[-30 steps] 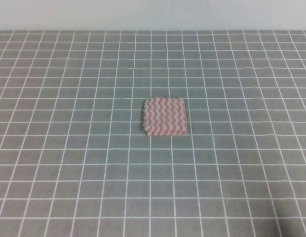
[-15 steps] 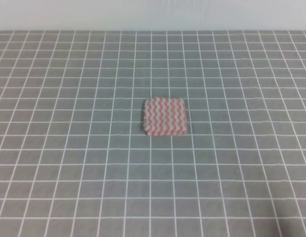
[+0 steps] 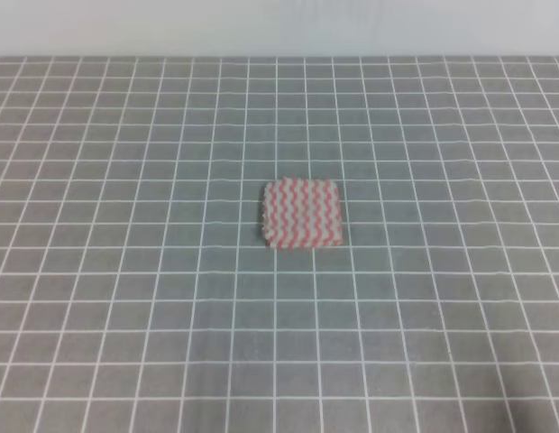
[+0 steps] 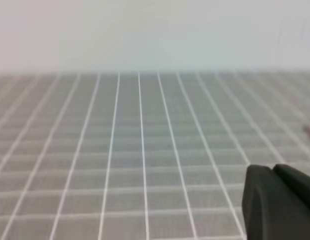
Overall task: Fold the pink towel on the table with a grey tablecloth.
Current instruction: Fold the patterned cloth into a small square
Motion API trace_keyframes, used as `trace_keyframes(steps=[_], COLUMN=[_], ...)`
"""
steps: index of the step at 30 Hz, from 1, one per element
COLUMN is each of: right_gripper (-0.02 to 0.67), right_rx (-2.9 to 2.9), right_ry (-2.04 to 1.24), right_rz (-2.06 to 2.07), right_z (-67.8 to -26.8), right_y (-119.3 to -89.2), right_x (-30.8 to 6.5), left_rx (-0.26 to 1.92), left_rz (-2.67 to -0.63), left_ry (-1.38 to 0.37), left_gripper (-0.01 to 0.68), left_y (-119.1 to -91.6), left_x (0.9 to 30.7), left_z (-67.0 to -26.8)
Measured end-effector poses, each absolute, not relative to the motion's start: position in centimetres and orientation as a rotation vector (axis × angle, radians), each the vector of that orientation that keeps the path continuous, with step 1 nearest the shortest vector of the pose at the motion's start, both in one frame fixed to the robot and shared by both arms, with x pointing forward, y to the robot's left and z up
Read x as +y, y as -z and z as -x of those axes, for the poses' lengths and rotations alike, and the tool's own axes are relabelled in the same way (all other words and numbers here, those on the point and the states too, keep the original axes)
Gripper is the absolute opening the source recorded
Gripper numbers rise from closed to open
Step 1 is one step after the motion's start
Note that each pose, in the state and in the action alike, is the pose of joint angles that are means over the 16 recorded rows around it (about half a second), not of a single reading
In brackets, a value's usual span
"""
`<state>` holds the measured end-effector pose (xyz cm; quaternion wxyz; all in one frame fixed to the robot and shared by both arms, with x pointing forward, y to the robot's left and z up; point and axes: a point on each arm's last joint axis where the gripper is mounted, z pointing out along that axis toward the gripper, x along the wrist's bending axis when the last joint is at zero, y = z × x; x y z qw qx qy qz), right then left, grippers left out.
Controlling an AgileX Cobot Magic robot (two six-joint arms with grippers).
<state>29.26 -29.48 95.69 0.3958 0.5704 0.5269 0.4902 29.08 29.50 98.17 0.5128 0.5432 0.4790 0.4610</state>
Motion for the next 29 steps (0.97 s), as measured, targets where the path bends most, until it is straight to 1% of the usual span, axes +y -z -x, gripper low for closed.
trace_keyframes(steps=[5,8,14,29], right_gripper=[-0.016,-0.016,-0.017,-0.016], right_rx=[1.337,1.335,1.335,1.333], right_ry=[-1.241,-1.243,-1.243,-1.244], right_rz=[-1.447,-1.446,-1.446,-1.444], right_z=[-29.3,-29.3,-29.3,-29.3], right_y=[-95.6,-95.7,-95.7,-95.6], right_x=[-29.5,-29.5,-29.5,-29.5], left_rx=[1.219,1.249,1.282,1.28], left_rz=[-1.378,-1.408,-1.446,-1.447], left_ry=[-1.054,-1.026,-0.993,-0.995], left_gripper=[-0.002,-0.002,-0.002,-0.002], left_y=[-96.3,-95.7,-95.3,-95.3], left_x=[29.4,29.4,29.4,29.4], left_z=[-29.2,-29.2,-29.1,-29.1])
